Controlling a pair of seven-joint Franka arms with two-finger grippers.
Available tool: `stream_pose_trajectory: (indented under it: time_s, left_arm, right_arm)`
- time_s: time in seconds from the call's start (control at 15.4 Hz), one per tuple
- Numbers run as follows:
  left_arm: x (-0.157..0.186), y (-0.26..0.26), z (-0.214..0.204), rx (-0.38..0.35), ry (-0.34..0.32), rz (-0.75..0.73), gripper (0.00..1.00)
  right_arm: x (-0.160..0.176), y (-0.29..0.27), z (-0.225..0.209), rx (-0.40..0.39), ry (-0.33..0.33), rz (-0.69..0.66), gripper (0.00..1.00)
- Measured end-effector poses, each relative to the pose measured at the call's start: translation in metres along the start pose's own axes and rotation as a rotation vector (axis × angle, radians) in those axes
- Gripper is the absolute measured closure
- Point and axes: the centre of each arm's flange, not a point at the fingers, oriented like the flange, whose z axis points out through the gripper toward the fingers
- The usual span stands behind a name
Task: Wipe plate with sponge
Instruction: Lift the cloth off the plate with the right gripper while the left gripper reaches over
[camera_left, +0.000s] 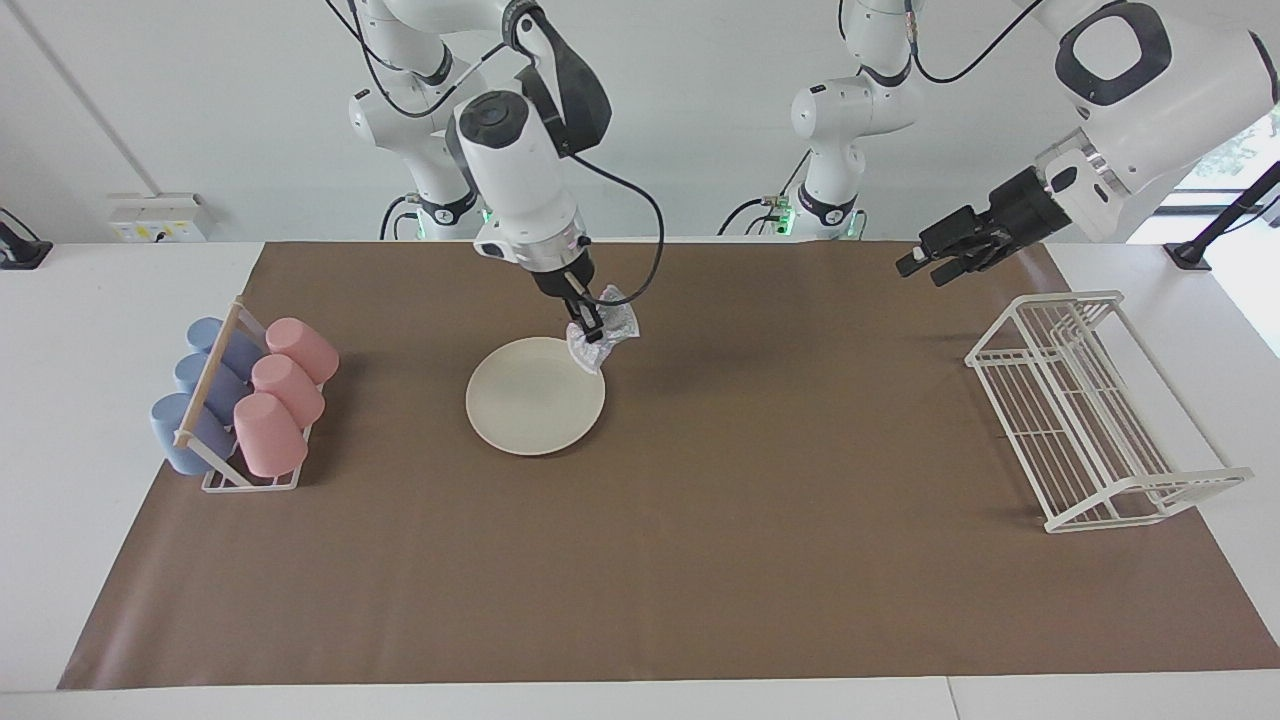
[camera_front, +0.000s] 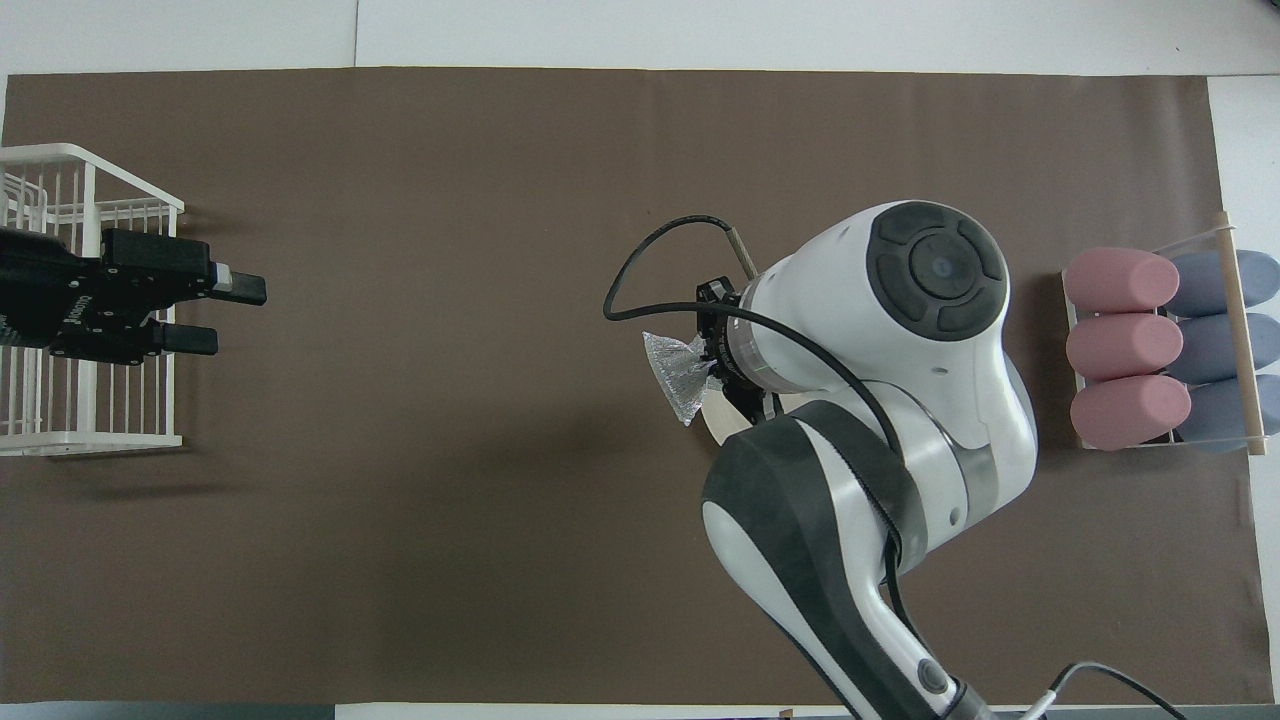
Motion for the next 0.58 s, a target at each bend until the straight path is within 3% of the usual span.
stream_pose_trajectory:
  time_s: [0.32, 0.58]
  left_arm:
    - [0.001, -0.005, 0.064, -0.254, -0.053, 0.038, 0.0]
    - [0.003, -0.007, 0.127, -0.374, -0.124, 0.075, 0.0]
  right_arm:
    - [-0.049, -0.004, -0.008, -0.008, 0.045, 0.097, 0.93]
    - [-0.093, -0.002, -0.017, -0.011, 0.056, 0.143, 0.93]
